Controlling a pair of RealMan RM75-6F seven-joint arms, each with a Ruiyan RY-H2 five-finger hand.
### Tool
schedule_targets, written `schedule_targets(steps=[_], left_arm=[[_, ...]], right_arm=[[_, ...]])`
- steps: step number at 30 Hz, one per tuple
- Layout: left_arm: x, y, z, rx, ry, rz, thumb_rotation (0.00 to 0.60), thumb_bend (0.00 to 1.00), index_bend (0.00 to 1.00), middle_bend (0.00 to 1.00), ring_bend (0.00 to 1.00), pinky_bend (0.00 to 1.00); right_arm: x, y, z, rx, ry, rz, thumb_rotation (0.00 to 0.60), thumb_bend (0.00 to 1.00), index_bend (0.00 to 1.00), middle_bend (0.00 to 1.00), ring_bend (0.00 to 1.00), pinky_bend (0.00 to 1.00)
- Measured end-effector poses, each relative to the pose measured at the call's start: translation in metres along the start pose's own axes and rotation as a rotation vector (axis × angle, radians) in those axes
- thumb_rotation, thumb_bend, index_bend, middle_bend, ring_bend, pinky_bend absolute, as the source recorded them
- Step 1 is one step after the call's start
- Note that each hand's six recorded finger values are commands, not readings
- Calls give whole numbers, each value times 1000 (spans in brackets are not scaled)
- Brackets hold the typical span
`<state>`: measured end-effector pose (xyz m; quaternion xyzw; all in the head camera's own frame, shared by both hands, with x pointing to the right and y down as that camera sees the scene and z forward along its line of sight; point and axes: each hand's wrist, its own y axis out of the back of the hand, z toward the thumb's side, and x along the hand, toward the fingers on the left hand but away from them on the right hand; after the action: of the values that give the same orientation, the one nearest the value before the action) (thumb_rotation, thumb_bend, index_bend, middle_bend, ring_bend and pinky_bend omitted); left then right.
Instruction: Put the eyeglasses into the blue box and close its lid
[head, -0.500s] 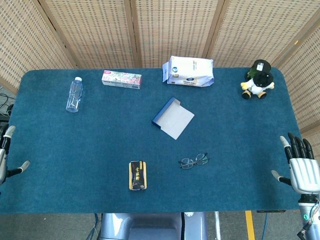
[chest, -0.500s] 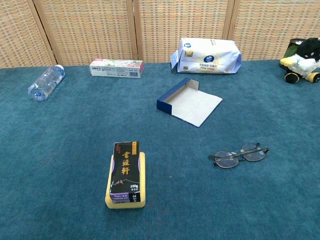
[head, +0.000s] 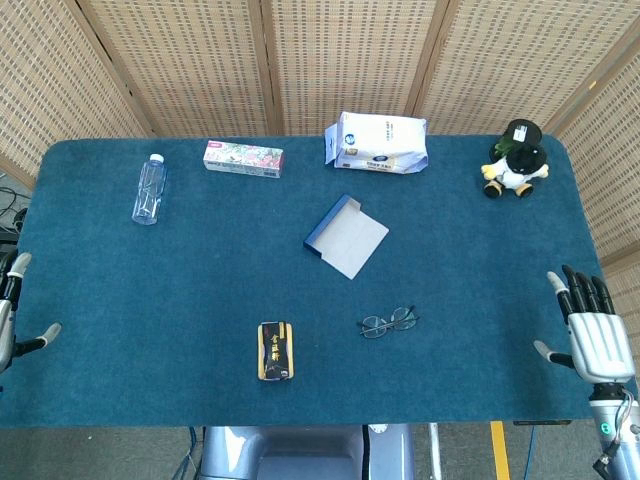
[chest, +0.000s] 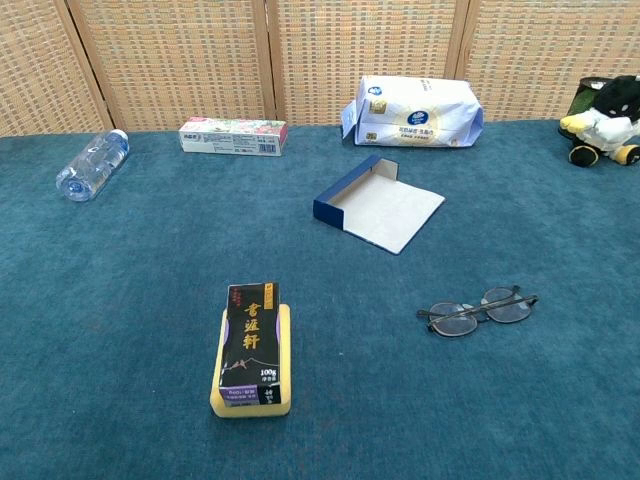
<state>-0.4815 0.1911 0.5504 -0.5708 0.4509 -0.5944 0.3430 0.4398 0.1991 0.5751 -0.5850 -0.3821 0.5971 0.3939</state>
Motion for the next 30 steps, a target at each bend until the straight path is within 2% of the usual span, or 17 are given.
schedule_targets(steps=[2,5,8,15,21,25,30], left_arm=[[1,0,0,-3,0,-1,600,0,0,0,0,0],[2,0,2,-5,-3,-1,600,0,0,0,0,0],[5,-1,3,0,-4,-1,600,0,0,0,0,0],[15,-6,-2,15,24,-10,600,0,0,0,0,0],[22,-7,-5,23,50,-7,600,0,0,0,0,0],[25,-10,-7,30,68,-16,600,0,0,0,0,0],[29,-12,-9,39,86,-26,600,0,0,0,0,0]], right_arm=[[-9,0,6,9,21,10,600,699,0,0,0,0],[-31,-1,22,23,83,24,600,874,0,0,0,0],[-57,-2,44,38,165,45,600,982,1,0,0,0],[-128,-6,110,42,357,93,600,1000,58,0,0,11],[-177,-11,174,17,485,114,600,1000,120,25,0,72],[-200,-15,214,19,550,125,600,1000,150,46,0,83],[-225,-25,259,42,595,163,600,1000,157,64,0,83]])
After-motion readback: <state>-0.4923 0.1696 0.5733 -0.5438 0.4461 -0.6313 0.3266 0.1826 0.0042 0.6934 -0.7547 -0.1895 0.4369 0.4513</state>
